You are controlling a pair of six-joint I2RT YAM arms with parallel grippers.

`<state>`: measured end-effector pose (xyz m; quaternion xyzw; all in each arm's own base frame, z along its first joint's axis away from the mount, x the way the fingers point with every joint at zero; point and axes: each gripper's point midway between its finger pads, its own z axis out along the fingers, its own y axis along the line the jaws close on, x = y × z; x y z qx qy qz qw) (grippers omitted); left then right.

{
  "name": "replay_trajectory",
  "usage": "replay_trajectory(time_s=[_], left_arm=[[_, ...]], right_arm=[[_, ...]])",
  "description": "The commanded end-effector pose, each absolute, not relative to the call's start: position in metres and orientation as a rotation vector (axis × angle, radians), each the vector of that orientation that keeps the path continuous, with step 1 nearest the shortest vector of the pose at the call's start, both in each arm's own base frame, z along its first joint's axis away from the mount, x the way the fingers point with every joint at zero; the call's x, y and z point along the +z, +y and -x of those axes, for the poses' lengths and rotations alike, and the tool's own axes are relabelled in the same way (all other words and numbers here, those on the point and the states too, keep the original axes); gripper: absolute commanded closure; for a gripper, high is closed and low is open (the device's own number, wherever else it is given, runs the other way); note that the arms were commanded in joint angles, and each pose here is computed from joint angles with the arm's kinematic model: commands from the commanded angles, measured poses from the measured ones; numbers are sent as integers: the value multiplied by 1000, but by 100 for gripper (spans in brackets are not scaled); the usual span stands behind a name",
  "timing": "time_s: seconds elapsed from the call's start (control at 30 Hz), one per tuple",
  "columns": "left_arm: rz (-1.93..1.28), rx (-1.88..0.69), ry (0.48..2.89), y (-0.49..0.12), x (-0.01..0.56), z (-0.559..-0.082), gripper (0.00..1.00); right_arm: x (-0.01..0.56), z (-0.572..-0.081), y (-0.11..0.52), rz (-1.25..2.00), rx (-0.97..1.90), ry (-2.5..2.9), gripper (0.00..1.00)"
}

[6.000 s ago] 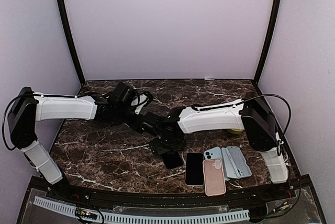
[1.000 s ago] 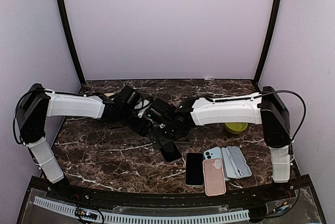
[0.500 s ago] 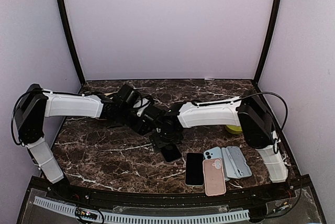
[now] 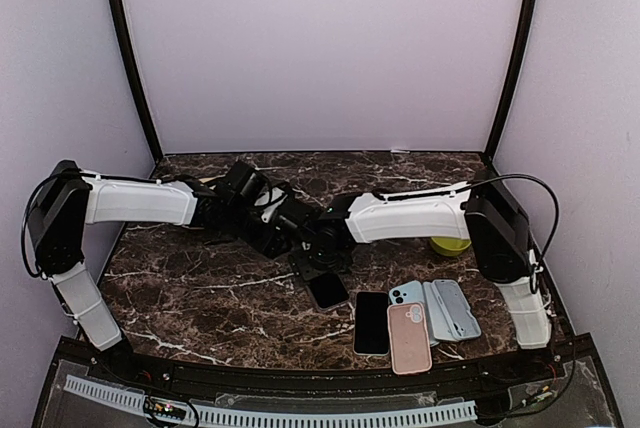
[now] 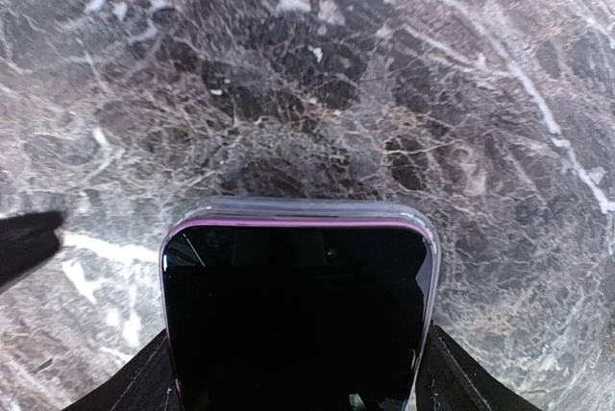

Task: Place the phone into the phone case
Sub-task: Pick up the phone with the phone case at the center of the board, then press the corner of the phone case at the bottom left corner of the phone case.

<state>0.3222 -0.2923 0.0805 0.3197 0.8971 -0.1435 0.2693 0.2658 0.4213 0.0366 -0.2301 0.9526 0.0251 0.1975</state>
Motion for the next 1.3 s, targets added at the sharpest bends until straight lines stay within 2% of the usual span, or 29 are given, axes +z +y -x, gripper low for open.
replay_trajectory(time_s=[0.0, 0.13, 0.27, 0.4, 0.57, 0.7, 0.8, 1.0, 1.17, 1.27], left_arm=[[-849, -426, 2373, -296, 99, -324, 26], [-847, -442, 2351, -297, 105, -323, 26], [-835, -516, 2248, -302, 129, -319, 26], [-828, -578, 2154, -306, 146, -316, 26], [-831, -579, 2165, -306, 145, -316, 26], [-877, -657, 2091, -313, 159, -306, 26], [-894, -717, 1950, -315, 189, -297, 27], [-1043, -926, 1646, -327, 235, -245, 29], [-919, -1027, 1717, -335, 223, -223, 25], [-839, -1025, 1765, -336, 205, -221, 23]], right_arm=[[89, -272, 431, 565, 229, 2581, 51], [114, -271, 434, 528, 358, 2523, 59], [131, -271, 435, 472, 543, 2496, 63], [144, -271, 435, 420, 745, 2449, 63], [140, -258, 432, 489, 829, 2402, 62], [183, -244, 432, 542, 1029, 2197, 63], [212, -245, 421, 535, 1036, 2099, 64], [251, -261, 403, 372, 990, 2067, 67], [252, -275, 393, 147, 956, 2162, 66], [230, -281, 380, 48, 823, 2259, 64]])
